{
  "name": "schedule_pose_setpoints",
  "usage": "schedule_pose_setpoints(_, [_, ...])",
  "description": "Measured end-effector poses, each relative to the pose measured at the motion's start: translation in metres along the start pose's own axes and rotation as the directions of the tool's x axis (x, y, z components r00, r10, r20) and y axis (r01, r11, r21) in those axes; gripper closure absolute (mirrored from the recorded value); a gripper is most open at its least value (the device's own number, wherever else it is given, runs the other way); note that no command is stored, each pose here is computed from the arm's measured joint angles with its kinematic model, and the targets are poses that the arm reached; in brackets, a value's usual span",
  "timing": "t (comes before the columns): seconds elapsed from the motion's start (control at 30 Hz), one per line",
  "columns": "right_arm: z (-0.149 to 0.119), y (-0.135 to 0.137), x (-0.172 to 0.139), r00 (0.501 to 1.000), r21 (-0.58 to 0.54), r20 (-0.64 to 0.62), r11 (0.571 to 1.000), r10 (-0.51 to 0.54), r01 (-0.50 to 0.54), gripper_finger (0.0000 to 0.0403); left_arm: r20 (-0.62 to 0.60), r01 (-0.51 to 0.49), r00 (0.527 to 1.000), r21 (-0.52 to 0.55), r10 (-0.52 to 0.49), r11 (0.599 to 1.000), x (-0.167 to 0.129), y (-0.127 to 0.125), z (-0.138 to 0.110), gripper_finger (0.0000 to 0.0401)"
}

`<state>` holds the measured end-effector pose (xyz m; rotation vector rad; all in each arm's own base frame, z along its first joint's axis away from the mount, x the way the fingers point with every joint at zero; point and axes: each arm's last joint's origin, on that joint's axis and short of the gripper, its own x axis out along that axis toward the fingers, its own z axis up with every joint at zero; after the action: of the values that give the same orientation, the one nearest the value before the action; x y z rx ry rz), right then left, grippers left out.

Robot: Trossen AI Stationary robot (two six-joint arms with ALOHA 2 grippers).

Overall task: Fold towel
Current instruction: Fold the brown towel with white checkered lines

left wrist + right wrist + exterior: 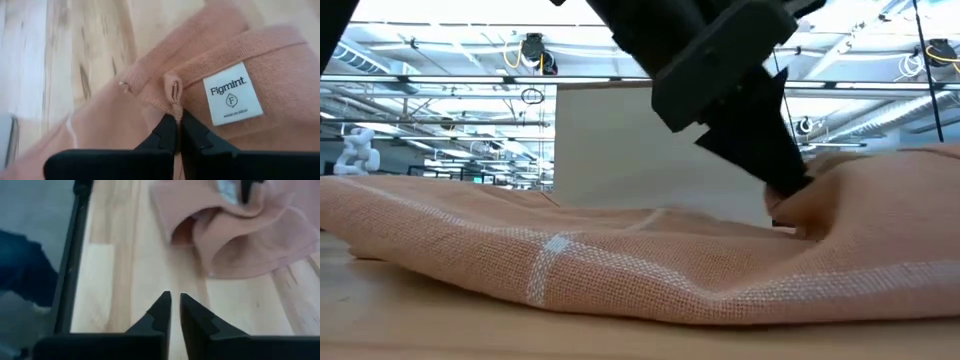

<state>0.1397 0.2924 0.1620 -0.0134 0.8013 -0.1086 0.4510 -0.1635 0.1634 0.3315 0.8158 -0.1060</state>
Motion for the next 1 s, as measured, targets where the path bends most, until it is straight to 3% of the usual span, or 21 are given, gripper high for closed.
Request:
schedule_pose_setpoints(0.4, [0.017, -0.018, 0.016, 0.984, 0.055, 0.075, 0.986, -0.16, 0.156, 0.0223, 0.192, -0.032, 0.981, 0.138, 0.005, 0.99, -0.006, 0.0, 0.021, 0.0393])
schedule_pose_setpoints(0.5, [0.019, -0.022, 0.019, 0.978, 0.07, 0.089, 0.981, -0.188, 0.182, 0.0198, 0.22, -0.045, 0.975, 0.184, 0.004, 0.982, -0.007, -0.002, 0.023, 0.0393])
schedule_pose_setpoints(0.67, [0.026, -0.02, 0.023, 0.969, 0.095, 0.154, 0.979, -0.192, 0.179, 0.019, 0.245, -0.059, 0.97, 0.217, 0.004, 0.974, -0.008, -0.003, 0.026, 0.0393])
schedule_pose_setpoints(1.0, [0.043, -0.019, 0.035, 0.968, 0.17, 0.187, 0.976, -0.167, 0.136, 0.021, 0.299, -0.095, 0.954, 0.271, 0.01, 0.958, -0.01, -0.002, 0.031, 0.0394])
